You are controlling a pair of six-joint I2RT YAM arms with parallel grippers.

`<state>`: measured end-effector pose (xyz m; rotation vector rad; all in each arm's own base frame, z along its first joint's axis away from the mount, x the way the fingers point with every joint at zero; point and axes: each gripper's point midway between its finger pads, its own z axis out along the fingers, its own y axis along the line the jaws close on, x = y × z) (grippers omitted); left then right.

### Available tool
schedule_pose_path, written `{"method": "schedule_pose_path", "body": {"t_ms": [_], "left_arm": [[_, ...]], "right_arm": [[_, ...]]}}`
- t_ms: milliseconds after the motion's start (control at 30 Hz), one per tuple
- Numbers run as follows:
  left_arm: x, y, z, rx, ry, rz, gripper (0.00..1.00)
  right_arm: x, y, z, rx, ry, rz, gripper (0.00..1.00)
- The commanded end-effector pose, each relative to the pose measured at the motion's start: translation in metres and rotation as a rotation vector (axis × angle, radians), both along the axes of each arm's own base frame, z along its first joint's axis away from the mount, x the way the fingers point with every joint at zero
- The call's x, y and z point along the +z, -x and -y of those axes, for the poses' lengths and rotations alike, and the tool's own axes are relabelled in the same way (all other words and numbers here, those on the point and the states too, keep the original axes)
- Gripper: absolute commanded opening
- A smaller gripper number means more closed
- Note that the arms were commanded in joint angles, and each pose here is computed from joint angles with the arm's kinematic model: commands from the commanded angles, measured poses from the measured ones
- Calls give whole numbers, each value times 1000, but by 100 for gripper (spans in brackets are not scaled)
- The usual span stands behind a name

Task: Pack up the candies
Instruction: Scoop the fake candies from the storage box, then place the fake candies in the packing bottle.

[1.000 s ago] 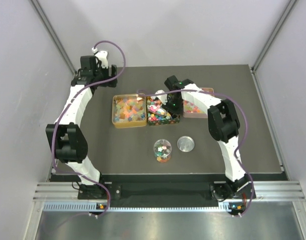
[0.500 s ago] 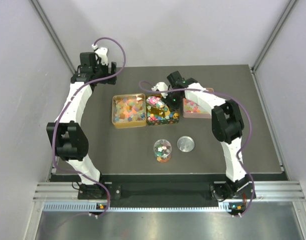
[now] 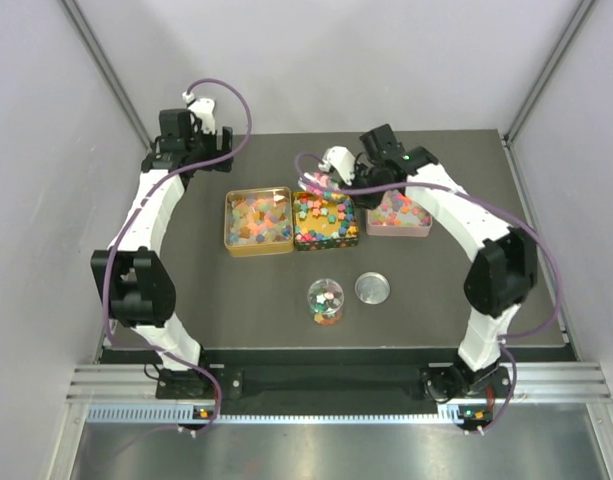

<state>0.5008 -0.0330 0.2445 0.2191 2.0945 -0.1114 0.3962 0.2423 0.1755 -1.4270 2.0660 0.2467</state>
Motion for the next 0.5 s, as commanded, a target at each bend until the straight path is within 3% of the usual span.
{"method": "schedule_pose_path", "body": {"t_ms": [0, 200, 467], "left_arm": [[37, 13, -6, 37, 18, 132, 86], [41, 35, -11, 58, 30, 185, 87], [36, 57, -15, 66, 77, 187, 87]], "right_arm": [[27, 44, 31, 116, 54, 54, 0], [33, 90, 67, 210, 192, 102, 0], [43, 139, 62, 340, 329, 142, 0]]}}
